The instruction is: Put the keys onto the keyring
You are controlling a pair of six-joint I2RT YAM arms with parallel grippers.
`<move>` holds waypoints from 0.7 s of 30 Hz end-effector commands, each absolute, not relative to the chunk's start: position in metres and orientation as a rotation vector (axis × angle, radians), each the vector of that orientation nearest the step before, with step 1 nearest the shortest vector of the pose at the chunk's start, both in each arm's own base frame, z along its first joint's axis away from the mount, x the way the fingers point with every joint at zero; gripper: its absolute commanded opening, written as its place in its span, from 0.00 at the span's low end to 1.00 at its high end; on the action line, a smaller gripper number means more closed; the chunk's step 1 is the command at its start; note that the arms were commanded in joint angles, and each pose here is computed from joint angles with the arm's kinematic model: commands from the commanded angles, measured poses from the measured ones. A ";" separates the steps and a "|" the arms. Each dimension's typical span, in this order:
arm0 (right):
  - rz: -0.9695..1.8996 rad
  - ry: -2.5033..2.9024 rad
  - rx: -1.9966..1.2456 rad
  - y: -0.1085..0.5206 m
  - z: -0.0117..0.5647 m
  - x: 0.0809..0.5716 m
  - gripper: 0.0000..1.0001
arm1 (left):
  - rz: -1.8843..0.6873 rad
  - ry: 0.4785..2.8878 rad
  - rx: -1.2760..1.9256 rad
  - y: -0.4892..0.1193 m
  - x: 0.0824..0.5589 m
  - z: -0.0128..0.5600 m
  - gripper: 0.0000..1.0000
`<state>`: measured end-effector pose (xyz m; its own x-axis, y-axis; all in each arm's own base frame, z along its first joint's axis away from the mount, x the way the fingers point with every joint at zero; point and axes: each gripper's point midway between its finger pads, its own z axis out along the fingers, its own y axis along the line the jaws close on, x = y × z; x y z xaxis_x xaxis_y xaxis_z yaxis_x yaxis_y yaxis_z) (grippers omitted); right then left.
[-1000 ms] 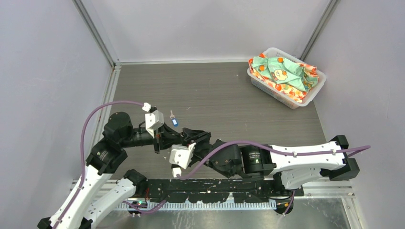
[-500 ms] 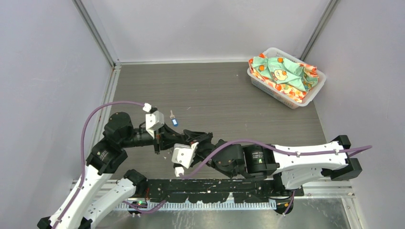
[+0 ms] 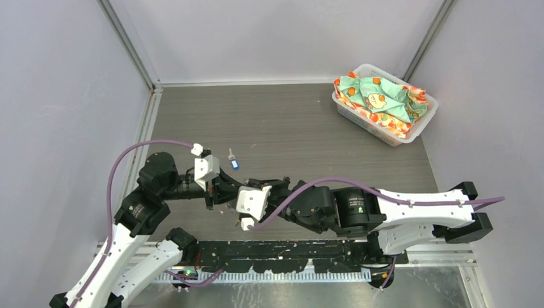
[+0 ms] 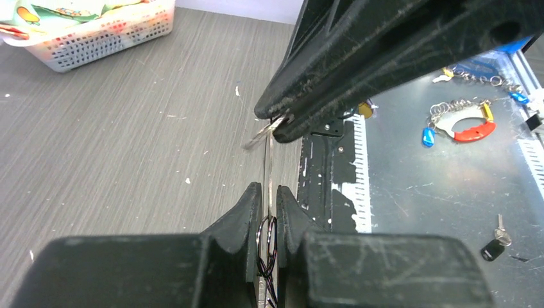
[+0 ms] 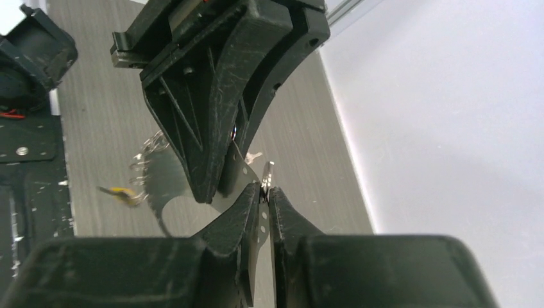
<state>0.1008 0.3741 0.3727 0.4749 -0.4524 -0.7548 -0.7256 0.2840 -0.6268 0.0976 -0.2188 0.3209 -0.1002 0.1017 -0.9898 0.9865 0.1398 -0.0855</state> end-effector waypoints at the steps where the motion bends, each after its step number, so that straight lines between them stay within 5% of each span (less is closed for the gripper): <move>1: 0.352 1.239 -1.345 0.357 0.377 0.098 0.09 | -1.055 1.324 1.202 -0.215 0.094 0.328 0.00; 10: 0.592 1.316 -1.305 0.351 0.382 0.100 0.10 | -1.093 1.301 1.276 -0.213 0.080 0.322 0.00; 13: 0.645 1.320 -1.326 0.352 0.385 0.099 0.01 | -1.085 1.293 1.284 -0.213 0.080 0.321 0.00; 18: 0.677 1.327 -1.323 0.354 0.385 0.099 0.01 | -1.107 1.279 1.301 -0.213 0.076 0.321 0.00; 19: 0.685 1.328 -1.316 0.354 0.385 0.099 0.01 | -1.114 1.272 1.306 -0.213 0.074 0.321 0.02; 21: 0.712 1.310 -1.284 0.352 0.388 0.099 0.01 | -1.135 1.264 1.307 -0.213 0.070 0.323 0.24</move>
